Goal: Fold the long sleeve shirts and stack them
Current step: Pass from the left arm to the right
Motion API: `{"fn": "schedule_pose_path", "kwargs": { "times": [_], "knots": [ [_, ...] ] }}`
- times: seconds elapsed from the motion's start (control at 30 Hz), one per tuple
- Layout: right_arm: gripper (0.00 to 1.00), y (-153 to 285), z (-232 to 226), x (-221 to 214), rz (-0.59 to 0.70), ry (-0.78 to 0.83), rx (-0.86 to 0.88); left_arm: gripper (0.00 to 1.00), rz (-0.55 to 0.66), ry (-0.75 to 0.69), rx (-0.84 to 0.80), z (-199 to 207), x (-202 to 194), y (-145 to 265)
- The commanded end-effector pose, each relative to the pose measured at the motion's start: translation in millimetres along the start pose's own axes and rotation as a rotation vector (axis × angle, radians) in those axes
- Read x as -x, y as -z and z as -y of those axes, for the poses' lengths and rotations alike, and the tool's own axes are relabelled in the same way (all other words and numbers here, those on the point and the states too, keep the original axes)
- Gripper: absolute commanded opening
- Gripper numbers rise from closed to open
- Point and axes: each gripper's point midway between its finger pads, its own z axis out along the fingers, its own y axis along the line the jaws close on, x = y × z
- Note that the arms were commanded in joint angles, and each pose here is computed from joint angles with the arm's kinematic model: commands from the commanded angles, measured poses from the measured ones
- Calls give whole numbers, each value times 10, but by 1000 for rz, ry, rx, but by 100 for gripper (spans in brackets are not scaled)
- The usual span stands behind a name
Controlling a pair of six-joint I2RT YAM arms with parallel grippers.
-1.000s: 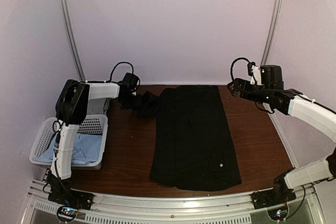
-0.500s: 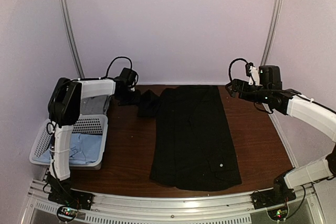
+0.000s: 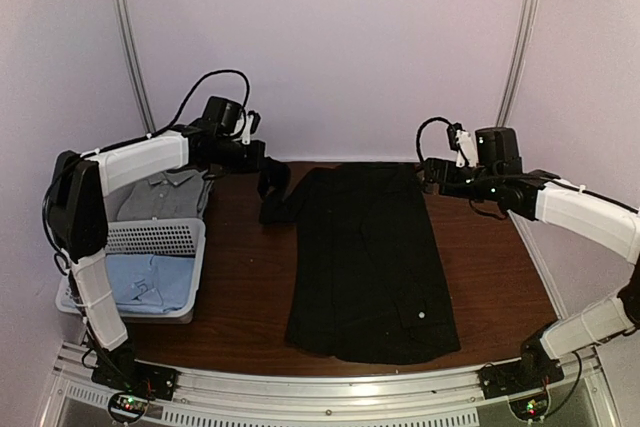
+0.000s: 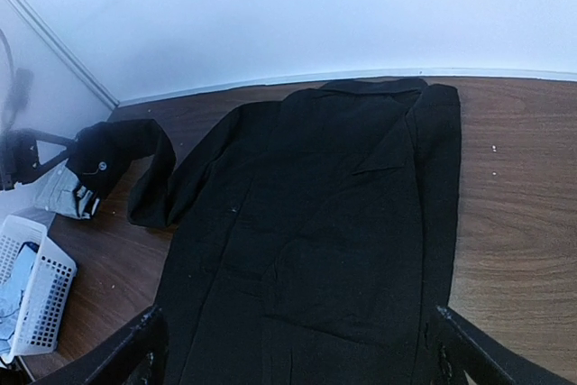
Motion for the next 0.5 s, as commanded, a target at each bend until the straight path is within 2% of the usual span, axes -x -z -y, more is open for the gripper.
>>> {"fn": "schedule_pose_path", "kwargs": {
  "times": [0.0, 0.23, 0.47],
  "knots": [
    [100, 7, -285, 214, 61, 47, 79, 0, 19, -105, -380, 812, 73, 367],
    [100, 16, -686, 244, 87, 93, 177, 0, -70, -27, -666, 1337, -45, 582],
    [100, -2, -970, 198, 86, 118, 248, 0, -78, 4, -805, 1690, 24, 824]
  ]
}}
